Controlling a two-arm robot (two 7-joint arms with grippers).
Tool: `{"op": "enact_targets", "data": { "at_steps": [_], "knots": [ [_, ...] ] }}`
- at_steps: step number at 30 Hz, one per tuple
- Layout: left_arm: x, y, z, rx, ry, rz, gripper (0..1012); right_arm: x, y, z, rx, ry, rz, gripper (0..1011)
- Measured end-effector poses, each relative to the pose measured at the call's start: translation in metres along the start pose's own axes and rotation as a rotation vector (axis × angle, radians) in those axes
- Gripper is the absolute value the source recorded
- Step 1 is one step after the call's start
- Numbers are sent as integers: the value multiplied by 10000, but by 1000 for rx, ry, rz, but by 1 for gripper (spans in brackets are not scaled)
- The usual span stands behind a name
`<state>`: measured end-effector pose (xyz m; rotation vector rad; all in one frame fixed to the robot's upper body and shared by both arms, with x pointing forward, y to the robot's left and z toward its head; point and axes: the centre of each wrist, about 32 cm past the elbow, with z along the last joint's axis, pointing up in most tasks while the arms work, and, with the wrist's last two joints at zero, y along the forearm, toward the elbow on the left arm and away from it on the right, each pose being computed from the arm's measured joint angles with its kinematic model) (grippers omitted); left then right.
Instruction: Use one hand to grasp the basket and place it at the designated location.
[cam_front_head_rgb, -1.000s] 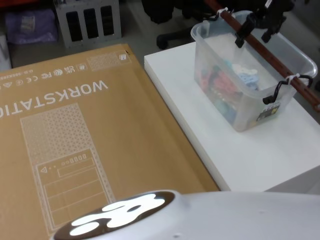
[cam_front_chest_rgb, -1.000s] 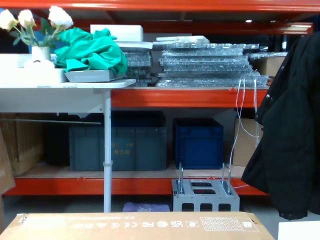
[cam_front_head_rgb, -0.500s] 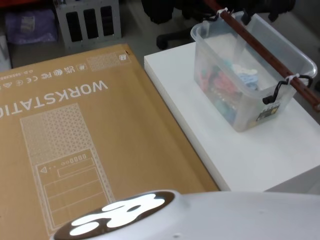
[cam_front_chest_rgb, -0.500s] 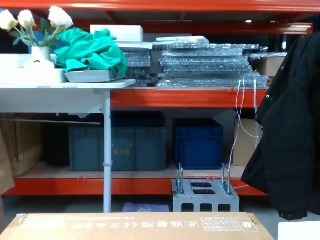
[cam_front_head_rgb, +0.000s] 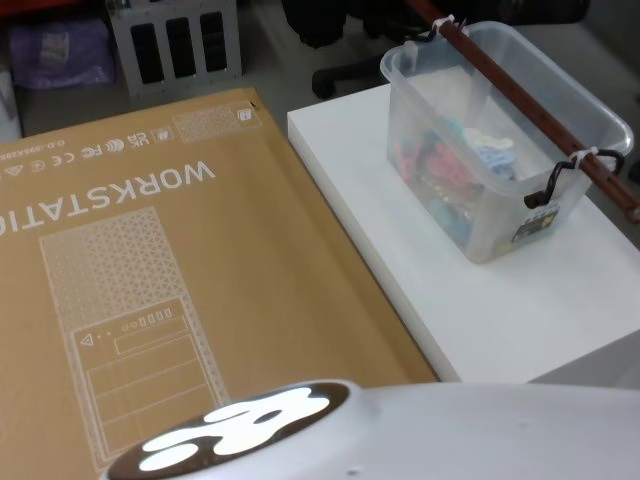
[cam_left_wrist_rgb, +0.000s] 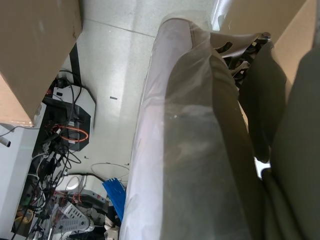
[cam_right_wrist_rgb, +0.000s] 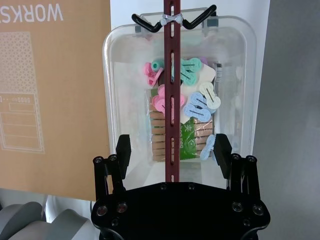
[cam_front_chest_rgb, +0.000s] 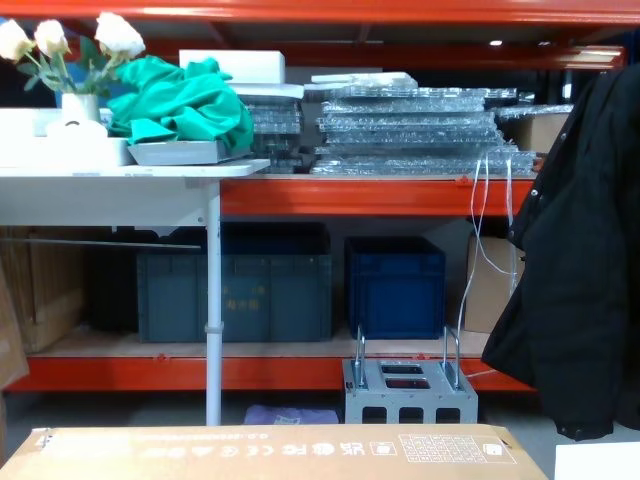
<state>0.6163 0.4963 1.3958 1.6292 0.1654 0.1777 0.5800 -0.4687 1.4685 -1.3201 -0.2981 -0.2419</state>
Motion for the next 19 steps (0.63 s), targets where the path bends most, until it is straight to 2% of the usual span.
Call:
{"op": "enact_targets", "data": {
  "at_steps": [19],
  "knots": [
    [0,0,0,0,0,0,0,-1,-3,2,1,2,3,1001]
  ]
}}
